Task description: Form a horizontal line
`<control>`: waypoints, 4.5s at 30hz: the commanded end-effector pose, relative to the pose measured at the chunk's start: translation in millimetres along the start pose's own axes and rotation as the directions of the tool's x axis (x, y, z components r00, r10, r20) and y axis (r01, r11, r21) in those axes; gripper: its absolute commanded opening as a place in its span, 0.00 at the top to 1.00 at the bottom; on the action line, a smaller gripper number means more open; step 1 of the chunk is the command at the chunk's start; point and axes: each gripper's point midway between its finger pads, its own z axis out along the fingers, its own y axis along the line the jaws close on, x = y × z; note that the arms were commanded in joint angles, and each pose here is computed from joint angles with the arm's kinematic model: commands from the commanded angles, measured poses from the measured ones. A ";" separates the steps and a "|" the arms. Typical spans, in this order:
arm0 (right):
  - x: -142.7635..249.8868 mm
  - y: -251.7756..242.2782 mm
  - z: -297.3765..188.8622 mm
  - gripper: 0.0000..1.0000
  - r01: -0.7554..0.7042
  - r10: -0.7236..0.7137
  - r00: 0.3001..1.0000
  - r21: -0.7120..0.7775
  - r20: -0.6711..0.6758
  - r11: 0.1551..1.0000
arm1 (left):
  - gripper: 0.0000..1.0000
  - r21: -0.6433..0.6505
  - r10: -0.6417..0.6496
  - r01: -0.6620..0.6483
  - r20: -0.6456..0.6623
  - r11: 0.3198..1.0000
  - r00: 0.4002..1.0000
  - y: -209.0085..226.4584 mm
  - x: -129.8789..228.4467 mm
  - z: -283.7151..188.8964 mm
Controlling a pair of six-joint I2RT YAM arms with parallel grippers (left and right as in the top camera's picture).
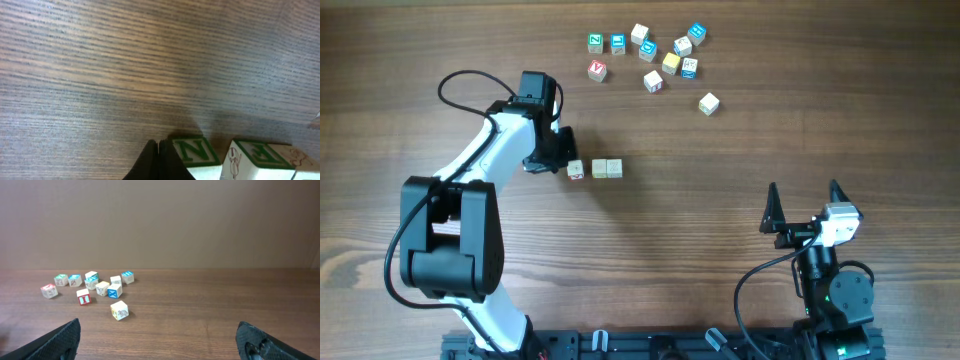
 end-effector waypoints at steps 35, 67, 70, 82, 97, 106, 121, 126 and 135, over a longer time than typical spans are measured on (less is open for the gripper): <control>-1.3 -2.9 -0.2 0.00 0.008 -0.008 1.000 0.014 0.007 1.000 | 0.96 -0.024 0.023 -0.025 -0.049 0.999 0.999 -2.1 18.4 8.7; -1.5 -2.9 -0.2 0.00 0.008 -0.008 1.000 0.014 0.007 1.000 | 0.96 0.061 0.041 -0.038 -0.053 0.997 0.998 -20.7 19.1 8.8; -1.3 -2.9 -0.2 0.00 0.008 -0.008 1.000 0.014 0.007 1.000 | 0.96 0.061 0.041 -0.038 -0.052 0.997 0.998 -20.8 19.0 8.8; -1.3 -2.8 -0.2 0.00 0.008 -0.008 1.000 0.014 0.007 1.000 | 0.96 -0.219 0.016 0.007 0.102 0.976 0.995 29.6 -12.9 3.9; -1.3 -2.9 -0.2 0.00 0.008 -0.008 1.000 0.014 0.007 1.000 | 0.00 -0.128 -0.521 0.579 0.312 0.805 0.794 188.8 -59.3 -18.2; -1.5 -2.8 -0.2 0.00 0.008 -0.008 1.000 0.014 0.007 1.000 | 0.00 -0.128 -0.526 0.584 0.314 0.801 0.790 191.6 -59.0 -18.6; -0.7 -2.9 0.0 0.00 0.008 -0.008 1.000 0.014 0.004 1.000 | 0.00 -0.128 -0.526 0.584 0.314 0.801 0.790 191.6 -59.0 -18.6; -0.8 -2.9 0.0 0.00 0.009 -0.009 1.000 0.015 0.004 1.000 | 0.00 -0.128 -0.526 0.584 0.314 0.801 0.790 191.6 -59.0 -18.6; -0.1 17.0 -1.0 0.00 -0.087 0.087 0.996 -0.101 -0.011 0.991 | 0.00 -0.128 -0.526 0.584 0.314 0.801 0.790 191.6 -59.0 -18.6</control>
